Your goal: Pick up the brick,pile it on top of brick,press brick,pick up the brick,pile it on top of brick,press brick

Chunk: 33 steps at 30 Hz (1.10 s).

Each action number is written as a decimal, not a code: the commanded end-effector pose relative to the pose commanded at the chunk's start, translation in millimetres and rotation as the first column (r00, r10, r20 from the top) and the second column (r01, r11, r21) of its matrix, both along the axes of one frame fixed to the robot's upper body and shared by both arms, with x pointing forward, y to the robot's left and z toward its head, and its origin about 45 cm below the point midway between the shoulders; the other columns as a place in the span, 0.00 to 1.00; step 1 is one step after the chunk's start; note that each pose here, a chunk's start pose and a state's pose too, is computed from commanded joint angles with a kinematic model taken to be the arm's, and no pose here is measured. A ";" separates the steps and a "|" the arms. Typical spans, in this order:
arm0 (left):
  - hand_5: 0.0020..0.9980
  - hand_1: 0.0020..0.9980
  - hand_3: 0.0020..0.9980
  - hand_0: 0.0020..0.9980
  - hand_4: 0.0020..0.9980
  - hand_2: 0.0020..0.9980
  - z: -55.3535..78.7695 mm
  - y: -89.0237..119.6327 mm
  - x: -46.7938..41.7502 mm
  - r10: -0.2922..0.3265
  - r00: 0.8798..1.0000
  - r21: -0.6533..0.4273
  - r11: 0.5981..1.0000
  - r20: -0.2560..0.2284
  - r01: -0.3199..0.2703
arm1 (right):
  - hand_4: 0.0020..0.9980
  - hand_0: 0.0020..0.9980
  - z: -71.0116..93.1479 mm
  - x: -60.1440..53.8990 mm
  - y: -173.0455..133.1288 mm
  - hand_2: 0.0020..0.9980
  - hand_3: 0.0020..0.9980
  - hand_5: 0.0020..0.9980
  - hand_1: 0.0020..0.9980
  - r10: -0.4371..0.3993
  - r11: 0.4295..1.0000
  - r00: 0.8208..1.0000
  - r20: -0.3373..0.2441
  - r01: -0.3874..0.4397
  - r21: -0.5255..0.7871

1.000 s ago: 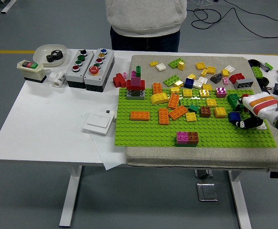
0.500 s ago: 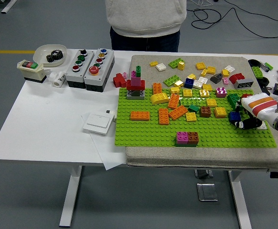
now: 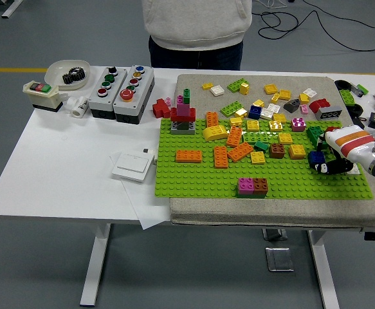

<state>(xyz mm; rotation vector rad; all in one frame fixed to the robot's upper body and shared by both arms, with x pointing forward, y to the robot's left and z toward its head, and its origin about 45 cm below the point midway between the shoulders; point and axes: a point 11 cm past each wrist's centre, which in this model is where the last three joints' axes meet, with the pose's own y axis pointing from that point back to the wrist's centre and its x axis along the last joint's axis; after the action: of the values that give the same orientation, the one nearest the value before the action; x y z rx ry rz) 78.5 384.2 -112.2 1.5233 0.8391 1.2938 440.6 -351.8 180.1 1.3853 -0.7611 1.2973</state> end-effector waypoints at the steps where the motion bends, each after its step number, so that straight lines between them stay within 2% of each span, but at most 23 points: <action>1: 0.68 0.72 0.61 0.71 0.73 0.76 0.0 0.0 0.0 0.000 1.000 0.000 1.000 0.000 0.000 | 0.81 0.25 -0.2 0.0 -0.2 0.18 0.53 0.57 0.13 0.000 1.000 1.000 0.000 0.000 0.000; 19: 0.68 0.72 0.61 0.71 0.73 0.76 0.2 -0.8 2.1 0.001 1.000 -0.002 1.000 0.005 -0.001 | 0.76 0.23 -3.0 -0.6 2.4 0.18 0.52 0.59 0.12 0.017 1.000 1.000 0.013 -0.017 -0.017; 26: 0.68 0.72 0.61 0.71 0.73 0.76 0.4 -0.6 3.1 0.000 1.000 -0.002 1.000 0.007 0.000 | 0.74 0.22 -2.2 0.2 1.8 0.17 0.49 0.56 0.11 0.016 0.999 1.000 0.018 -0.015 -0.033; 27: 0.68 0.72 0.62 0.71 0.73 0.76 0.4 -0.5 3.2 0.000 1.000 -0.001 1.000 0.007 0.000 | 0.75 0.21 -2.2 0.2 1.8 0.17 0.49 0.53 0.11 0.016 0.999 1.000 0.019 -0.015 -0.034; 33: 0.68 0.72 0.62 0.71 0.73 0.76 0.7 -0.2 4.2 0.001 1.000 -0.001 1.000 0.009 -0.001 | 0.74 0.21 -1.9 0.5 0.4 0.17 0.48 0.54 0.11 0.017 0.999 1.000 0.024 -0.016 -0.047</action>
<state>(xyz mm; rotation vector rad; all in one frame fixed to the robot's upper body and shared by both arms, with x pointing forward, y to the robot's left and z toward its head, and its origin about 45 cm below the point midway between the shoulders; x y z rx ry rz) 82.7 383.9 -111.5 1.5156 0.8343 1.2995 441.1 -351.5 178.2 1.3434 -0.7329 1.3392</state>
